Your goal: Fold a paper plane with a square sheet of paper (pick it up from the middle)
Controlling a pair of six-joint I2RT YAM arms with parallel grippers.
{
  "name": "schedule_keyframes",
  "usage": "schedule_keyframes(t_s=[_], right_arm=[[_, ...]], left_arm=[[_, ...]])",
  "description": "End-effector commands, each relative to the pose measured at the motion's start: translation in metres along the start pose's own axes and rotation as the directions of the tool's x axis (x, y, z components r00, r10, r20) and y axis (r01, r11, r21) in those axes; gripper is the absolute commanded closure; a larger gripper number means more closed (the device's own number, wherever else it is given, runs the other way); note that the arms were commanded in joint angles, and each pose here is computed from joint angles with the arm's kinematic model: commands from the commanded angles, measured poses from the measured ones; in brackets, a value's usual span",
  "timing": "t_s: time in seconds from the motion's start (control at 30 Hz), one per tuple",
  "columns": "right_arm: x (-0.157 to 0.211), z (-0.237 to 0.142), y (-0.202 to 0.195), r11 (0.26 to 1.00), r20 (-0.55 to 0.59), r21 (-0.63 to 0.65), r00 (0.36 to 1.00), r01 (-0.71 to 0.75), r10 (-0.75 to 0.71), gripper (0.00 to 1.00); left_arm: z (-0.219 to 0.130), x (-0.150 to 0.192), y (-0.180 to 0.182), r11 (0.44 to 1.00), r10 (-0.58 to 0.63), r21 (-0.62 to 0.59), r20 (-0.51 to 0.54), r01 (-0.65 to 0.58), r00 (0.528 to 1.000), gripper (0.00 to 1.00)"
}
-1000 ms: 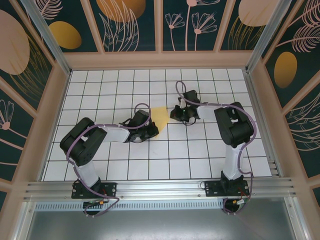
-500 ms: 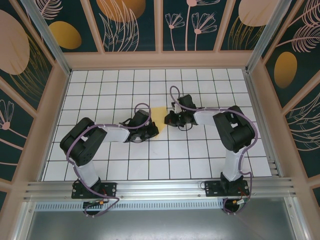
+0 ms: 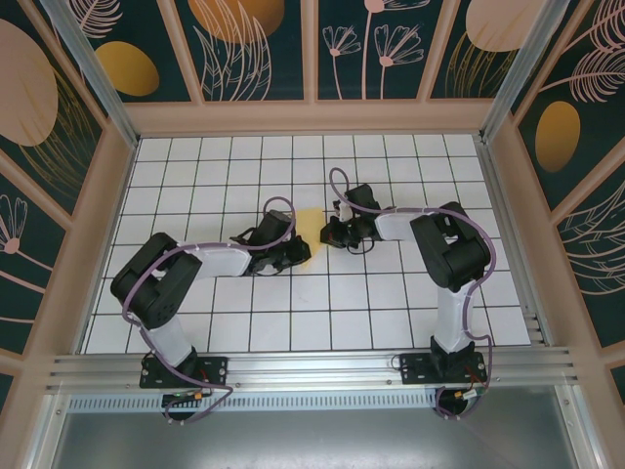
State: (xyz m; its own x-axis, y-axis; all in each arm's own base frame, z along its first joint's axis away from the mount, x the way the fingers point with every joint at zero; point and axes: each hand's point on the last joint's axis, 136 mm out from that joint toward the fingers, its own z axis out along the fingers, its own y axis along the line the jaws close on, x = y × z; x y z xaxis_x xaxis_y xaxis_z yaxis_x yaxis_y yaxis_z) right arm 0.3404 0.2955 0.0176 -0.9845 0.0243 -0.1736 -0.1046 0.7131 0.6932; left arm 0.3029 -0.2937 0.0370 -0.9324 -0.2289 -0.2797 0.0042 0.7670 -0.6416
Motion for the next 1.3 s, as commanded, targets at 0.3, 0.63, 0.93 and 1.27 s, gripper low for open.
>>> schedule_keyframes(t_s=[0.3, 0.63, 0.93, 1.27], right_arm=[[0.023, 0.012, -0.035, 0.994, -0.076, 0.104, 0.996, -0.044, 0.052, 1.0], [0.025, 0.013, -0.037, 0.993, -0.083, 0.106, 0.995, -0.047, 0.056, 1.0], [0.027, 0.014, -0.042, 0.991, -0.089, 0.116, 0.993, -0.063, 0.073, 1.0], [0.028, 0.013, -0.052, 0.987, -0.092, 0.137, 0.991, -0.086, 0.099, 1.0]], left_arm=[[0.02, -0.023, -0.021, 0.996, 0.07, 0.055, 0.037, -0.072, 0.997, 1.0], [0.032, -0.025, -0.026, 0.99, 0.108, 0.084, 0.031, -0.11, 0.994, 1.0], [0.045, -0.014, -0.014, 0.992, 0.112, 0.066, -0.025, -0.11, 0.993, 1.0], [0.04, 0.016, 0.006, 0.97, 0.241, 0.053, -0.125, -0.236, 0.962, 1.0]])
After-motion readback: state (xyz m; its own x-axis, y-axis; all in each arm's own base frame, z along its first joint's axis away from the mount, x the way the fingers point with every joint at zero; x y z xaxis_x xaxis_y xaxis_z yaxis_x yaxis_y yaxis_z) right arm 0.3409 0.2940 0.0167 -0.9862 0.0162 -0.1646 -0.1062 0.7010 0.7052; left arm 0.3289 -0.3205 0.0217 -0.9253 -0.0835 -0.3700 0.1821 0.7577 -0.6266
